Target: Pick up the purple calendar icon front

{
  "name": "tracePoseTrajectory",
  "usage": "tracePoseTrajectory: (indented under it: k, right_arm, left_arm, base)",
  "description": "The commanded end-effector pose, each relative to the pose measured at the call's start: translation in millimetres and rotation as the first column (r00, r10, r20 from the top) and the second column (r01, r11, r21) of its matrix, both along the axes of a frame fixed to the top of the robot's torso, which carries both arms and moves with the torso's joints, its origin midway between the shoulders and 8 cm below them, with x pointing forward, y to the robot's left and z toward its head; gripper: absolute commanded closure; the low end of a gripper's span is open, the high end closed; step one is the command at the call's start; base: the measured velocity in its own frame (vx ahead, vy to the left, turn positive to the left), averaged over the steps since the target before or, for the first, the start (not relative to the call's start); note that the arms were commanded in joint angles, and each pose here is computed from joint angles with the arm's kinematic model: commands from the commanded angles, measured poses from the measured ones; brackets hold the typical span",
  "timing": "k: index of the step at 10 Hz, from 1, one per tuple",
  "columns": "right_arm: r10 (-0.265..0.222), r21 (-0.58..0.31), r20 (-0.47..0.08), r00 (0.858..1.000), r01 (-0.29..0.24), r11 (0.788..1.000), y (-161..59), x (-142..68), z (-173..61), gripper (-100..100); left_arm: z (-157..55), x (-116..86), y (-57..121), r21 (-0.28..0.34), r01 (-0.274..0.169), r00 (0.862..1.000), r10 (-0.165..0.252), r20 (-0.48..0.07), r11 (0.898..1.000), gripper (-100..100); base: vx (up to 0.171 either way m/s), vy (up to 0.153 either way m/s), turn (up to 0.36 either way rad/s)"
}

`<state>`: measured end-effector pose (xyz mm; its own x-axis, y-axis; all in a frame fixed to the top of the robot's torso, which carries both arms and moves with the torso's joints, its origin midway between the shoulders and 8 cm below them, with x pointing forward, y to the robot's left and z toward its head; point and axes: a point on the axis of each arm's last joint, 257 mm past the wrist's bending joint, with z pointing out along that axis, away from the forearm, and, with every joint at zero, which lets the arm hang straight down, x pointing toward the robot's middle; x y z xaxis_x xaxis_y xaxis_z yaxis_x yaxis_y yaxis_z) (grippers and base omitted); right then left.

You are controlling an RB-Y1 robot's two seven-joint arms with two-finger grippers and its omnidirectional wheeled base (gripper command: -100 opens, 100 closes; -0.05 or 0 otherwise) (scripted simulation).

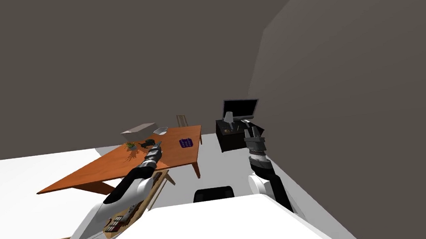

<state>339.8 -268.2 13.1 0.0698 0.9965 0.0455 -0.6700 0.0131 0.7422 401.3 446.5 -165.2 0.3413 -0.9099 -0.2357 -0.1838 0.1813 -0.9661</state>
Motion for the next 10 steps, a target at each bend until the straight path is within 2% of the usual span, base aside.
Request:
tracePoseTrajectory:
  k: [1, 3, 6, 10]
  right_arm:
    - [0.000, 0.000, 0.000, 1.000, 0.000, 1.000, 0.0, 0.0, 0.0, 0]
    - [0.000, 0.000, 0.000, 1.000, 0.000, 1.000, 0.0, 0.0, 0.0, 0]
    - [0.000, 0.000, 0.000, 1.000, 0.000, 1.000, 0.0, 0.0, 0.0, 0]
    - [0.000, 0.000, 0.000, 1.000, 0.000, 1.000, 0.0, 0.0, 0.0, 0]
  left_arm:
    - [-8.0, -0.2, 3.5, -0.010, -0.011, 1.000, 0.011, -0.027, 1.000, -100]
    - [-27.8, -3.7, 18.4, -0.033, -0.044, 0.995, 0.040, -0.093, 0.998, -100]
    - [-42.8, -7.1, 25.2, -0.051, -0.062, 0.988, 0.054, -0.146, 0.997, -100]
    - [-81.4, -17.1, 46.1, -0.090, -0.109, 0.956, 0.080, -0.282, 0.990, -100]
  base:
    - [0.018, -0.071, -0.016]
    - [0.044, -0.089, -0.081]
    - [0.045, -0.049, -0.052]
    - [0.075, -0.027, -0.163]
